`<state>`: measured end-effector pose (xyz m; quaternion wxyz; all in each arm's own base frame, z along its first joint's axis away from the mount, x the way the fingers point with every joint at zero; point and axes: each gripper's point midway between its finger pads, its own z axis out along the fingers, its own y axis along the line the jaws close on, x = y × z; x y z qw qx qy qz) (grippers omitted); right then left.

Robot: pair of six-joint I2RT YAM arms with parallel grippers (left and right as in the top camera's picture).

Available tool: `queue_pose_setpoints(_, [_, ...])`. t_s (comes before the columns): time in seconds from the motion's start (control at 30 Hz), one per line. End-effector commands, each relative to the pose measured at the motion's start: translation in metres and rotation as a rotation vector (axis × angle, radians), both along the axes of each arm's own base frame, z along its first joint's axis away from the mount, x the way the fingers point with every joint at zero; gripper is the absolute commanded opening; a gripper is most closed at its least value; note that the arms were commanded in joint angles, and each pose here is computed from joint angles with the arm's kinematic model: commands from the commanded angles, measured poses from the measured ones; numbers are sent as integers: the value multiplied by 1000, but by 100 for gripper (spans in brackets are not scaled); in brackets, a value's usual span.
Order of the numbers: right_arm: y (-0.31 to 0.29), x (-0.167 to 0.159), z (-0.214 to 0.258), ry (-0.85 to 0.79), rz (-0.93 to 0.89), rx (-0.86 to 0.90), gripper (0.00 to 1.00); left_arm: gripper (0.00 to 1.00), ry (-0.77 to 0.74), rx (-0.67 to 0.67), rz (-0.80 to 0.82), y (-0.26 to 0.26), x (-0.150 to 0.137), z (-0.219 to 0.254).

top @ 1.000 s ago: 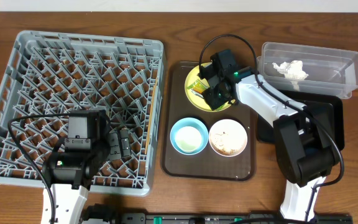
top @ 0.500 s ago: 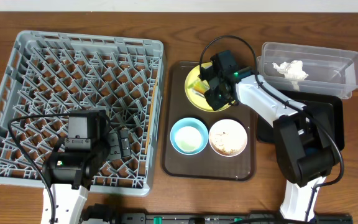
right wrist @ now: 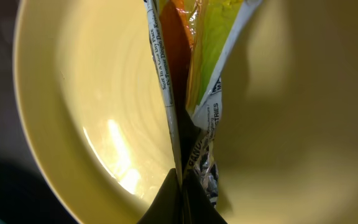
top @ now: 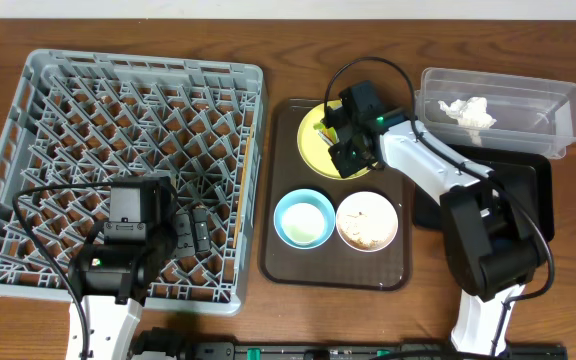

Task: Sort waste into correct bins and load items into the dishwasher
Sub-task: 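Drop the snack wrapper into the clear bin with the right gripper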

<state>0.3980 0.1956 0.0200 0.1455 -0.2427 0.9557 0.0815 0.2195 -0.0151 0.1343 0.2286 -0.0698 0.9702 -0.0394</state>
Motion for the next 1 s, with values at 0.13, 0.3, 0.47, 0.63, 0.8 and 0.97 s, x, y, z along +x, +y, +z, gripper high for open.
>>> queue_pose_setpoints(0.13, [-65,45,132,-304,-460,127,1,96,-18,-7,3,0,3,7])
queue_pose_setpoints(0.3, [-135,56,167,-399,-870,179,1,96,-18,-7,3,0,3,7])
queue_pose_setpoints(0.47, [-180,60,168,-391,-1173,269,1,96,-18,-7,3,0,3,7])
queue_pose_setpoints(0.63, [-218,56,159,-344,-1475,377,1,96,-18,-7,3,0,3,7])
queue_pose_setpoints(0.8, [-240,59,151,-341,-1573,395,1,96,-17,-7,3,0,3,7])
queue_pose_setpoints(0.97, [-254,58,125,-299,-1612,339,6,96,-17,-7,3,0,3,7])
